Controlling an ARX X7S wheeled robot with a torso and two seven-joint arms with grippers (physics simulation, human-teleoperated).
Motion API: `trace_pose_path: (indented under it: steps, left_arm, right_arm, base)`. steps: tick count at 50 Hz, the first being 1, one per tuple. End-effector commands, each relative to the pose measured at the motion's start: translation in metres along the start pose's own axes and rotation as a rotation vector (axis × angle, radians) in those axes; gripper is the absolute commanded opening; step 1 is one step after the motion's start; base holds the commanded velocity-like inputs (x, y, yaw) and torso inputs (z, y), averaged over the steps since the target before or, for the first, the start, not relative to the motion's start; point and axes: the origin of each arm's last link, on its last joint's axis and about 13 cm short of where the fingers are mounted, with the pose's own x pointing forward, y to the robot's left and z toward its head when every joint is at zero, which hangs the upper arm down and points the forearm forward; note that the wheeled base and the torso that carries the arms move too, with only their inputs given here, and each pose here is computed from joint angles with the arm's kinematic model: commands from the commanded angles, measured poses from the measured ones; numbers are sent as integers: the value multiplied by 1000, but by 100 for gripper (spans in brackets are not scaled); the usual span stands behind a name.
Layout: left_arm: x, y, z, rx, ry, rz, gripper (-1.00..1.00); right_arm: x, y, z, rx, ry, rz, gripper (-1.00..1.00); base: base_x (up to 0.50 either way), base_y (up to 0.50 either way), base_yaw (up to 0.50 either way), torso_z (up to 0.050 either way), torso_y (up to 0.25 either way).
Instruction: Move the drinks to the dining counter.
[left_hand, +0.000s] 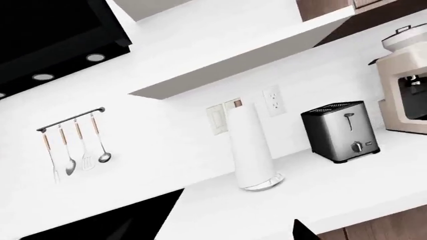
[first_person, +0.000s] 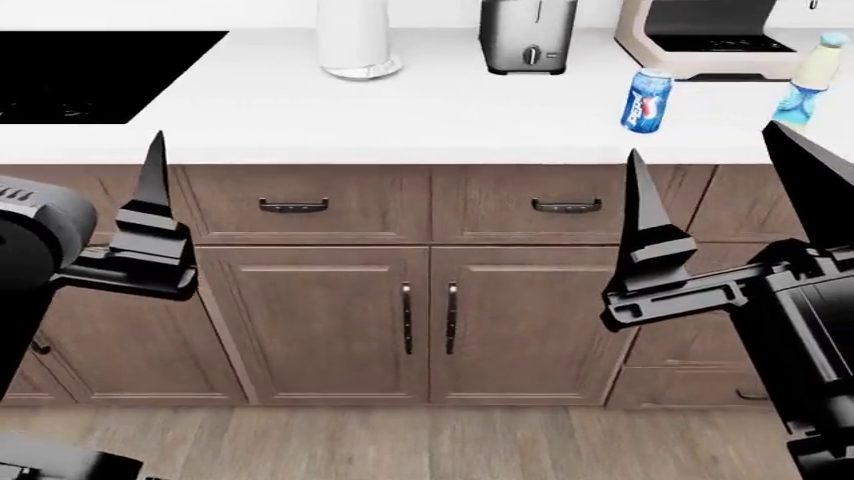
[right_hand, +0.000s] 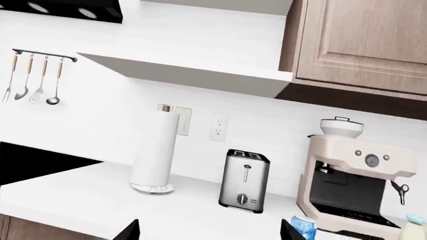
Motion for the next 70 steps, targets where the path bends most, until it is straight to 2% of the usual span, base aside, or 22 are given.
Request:
trace_pose_path:
  steps: [1,27,49,60,70]
  left_arm:
    - [2,-3,-6,-8,13,-12,100]
    - [2,-5,-7,-3,9,-20,100]
    - [-4,-2,-14,-25,5,4,100]
    - [-4,-2,-14,-19,6,0,100]
    - [-4,-3,-13,-12,4,-5,100]
  right_arm:
    - [0,-1,-3,-7,16,-5,100]
    - [-1,1,-5,-24,12,10,100]
    - [1,2,1,-43,10,13,100]
    - [2,3,2,-26,26,9,100]
    - [3,3,1,-45,15,13,100]
  base:
    - [0,-500,0,0,0]
    - [119,-500,0,0,0]
    - [426,-422,0,0,0]
    - [350,-473,0,0,0]
    - [302,-500,0,0,2]
